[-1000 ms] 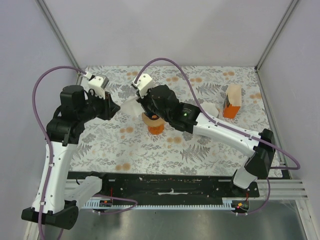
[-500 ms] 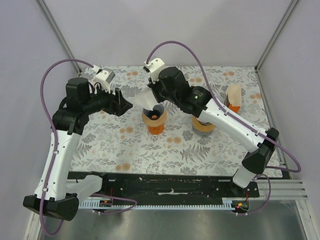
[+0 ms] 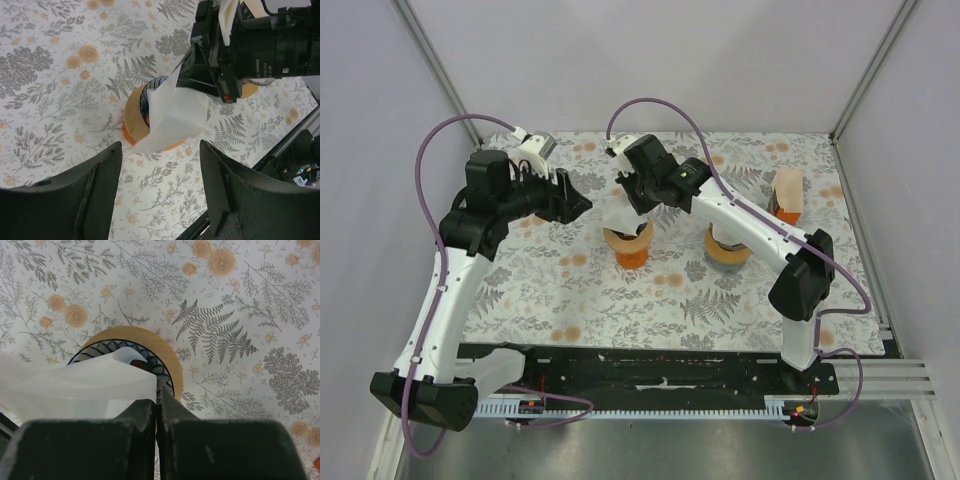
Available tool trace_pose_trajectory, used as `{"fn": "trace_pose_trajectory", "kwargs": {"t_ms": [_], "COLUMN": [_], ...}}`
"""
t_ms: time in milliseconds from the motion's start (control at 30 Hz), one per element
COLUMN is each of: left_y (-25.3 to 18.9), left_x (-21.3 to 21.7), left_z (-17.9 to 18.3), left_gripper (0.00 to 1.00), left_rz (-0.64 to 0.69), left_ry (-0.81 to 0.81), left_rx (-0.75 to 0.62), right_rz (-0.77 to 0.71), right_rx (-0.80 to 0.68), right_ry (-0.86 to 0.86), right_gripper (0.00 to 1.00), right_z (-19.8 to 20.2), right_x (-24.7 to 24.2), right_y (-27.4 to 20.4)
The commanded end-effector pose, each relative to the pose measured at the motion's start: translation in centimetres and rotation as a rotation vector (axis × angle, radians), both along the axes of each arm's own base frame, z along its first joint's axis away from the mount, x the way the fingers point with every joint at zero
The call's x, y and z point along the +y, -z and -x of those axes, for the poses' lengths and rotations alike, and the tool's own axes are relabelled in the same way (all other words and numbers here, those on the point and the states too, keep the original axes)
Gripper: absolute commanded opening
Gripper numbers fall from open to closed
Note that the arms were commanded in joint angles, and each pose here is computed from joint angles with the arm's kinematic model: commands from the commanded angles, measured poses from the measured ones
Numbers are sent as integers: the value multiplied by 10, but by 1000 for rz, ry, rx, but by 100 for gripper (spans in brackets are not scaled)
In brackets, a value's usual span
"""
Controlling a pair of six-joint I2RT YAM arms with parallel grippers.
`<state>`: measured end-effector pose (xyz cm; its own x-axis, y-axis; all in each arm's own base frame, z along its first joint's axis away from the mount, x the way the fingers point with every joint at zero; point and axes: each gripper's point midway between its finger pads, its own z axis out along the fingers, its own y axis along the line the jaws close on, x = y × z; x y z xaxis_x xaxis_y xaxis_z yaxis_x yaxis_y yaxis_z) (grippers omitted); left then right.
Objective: Place the coffee filter in the dripper
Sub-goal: Place the coffee filter in the coffee dripper.
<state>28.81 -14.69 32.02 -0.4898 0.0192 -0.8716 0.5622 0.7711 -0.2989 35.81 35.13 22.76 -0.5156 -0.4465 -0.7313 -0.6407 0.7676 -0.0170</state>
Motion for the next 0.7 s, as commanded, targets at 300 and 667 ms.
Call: {"fn": "trace_pose_trajectory", "kwargs": {"t_ms": [300, 667], "left_y": [36, 49], "left_x": [-16, -41], "left_z": [-18, -54], "left_gripper": [70, 65], "left_rz": [-8, -130], "left_ry": [-6, 6], "left_rx": [35, -74], "right_rz": [11, -9], "right_rx": [73, 52], "right_ry": [-16, -43], "right_gripper": [0, 32], "right_z": [0, -2], "right_x": [2, 7], "right_y": [14, 6]}}
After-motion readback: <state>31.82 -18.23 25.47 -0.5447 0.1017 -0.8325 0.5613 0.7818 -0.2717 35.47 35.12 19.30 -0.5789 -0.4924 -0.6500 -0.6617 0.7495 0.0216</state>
